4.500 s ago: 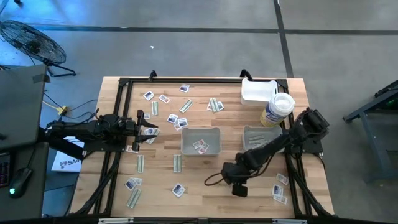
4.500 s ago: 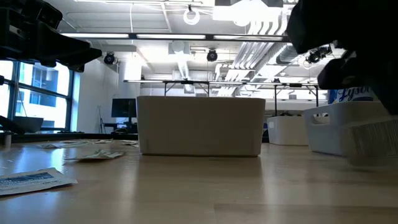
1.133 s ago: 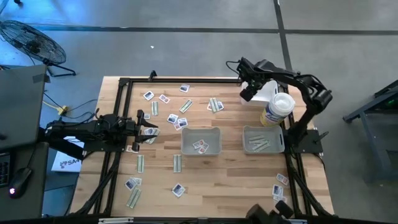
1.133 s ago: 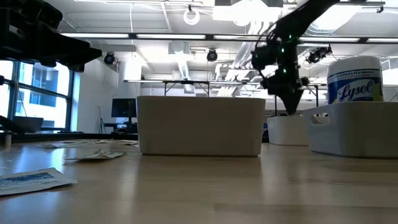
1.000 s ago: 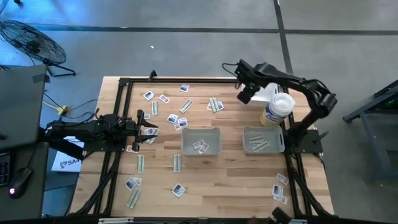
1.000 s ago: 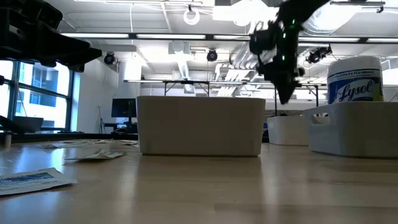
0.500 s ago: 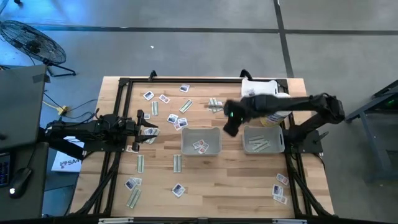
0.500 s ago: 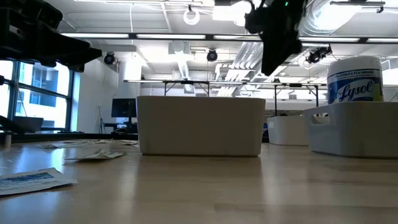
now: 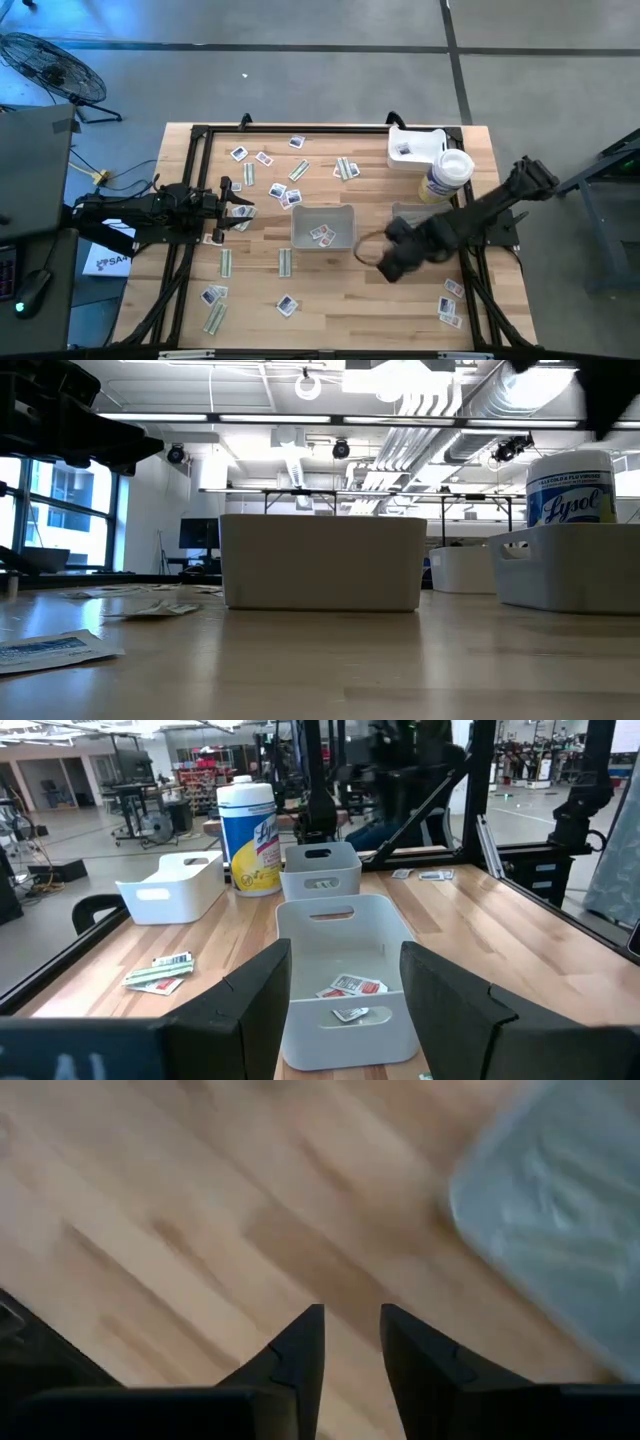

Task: Pick & Place First Aid Supplies
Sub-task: Put the orange pad into the left gray bin

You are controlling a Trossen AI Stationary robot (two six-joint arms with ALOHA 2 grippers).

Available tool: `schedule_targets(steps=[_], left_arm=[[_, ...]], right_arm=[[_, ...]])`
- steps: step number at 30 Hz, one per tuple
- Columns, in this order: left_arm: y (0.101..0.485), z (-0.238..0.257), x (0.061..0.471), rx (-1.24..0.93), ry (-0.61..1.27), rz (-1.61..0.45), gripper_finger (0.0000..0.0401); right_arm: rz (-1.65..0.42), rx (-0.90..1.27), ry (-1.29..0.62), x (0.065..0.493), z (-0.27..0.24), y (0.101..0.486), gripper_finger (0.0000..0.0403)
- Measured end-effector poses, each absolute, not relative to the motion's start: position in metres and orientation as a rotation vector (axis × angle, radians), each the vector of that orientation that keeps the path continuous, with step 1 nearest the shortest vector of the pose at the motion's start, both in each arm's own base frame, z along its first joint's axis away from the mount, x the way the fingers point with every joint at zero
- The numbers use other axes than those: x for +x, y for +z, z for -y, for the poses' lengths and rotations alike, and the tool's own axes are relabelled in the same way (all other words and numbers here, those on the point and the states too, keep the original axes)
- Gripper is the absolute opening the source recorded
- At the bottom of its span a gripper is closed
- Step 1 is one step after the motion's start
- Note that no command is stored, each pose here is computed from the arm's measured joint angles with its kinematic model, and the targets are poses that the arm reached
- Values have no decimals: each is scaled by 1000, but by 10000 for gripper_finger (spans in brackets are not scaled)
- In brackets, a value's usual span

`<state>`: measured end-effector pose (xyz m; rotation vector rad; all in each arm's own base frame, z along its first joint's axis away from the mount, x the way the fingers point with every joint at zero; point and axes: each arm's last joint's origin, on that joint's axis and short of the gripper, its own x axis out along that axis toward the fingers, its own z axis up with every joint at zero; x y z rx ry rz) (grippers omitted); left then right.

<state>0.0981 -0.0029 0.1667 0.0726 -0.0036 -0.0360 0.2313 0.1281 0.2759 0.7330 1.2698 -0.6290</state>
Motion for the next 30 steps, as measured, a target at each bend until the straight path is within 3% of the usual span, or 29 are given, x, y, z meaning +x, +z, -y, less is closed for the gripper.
schedule_targets(steps=[6,15,26,30], left_arm=[[167,3,98,73,-36,4,186],[167,3,98,73,-36,4,186],[167,3,98,73,-36,4,186],[167,3,98,73,-36,4,186]], right_arm=[[-1524,694,-682,205,-167,258,95],[-1807,548,-774,203,-194,217,123],[-1972,500,-867,195,-196,183,136],[-1997,478,-817,180,-196,162,136]])
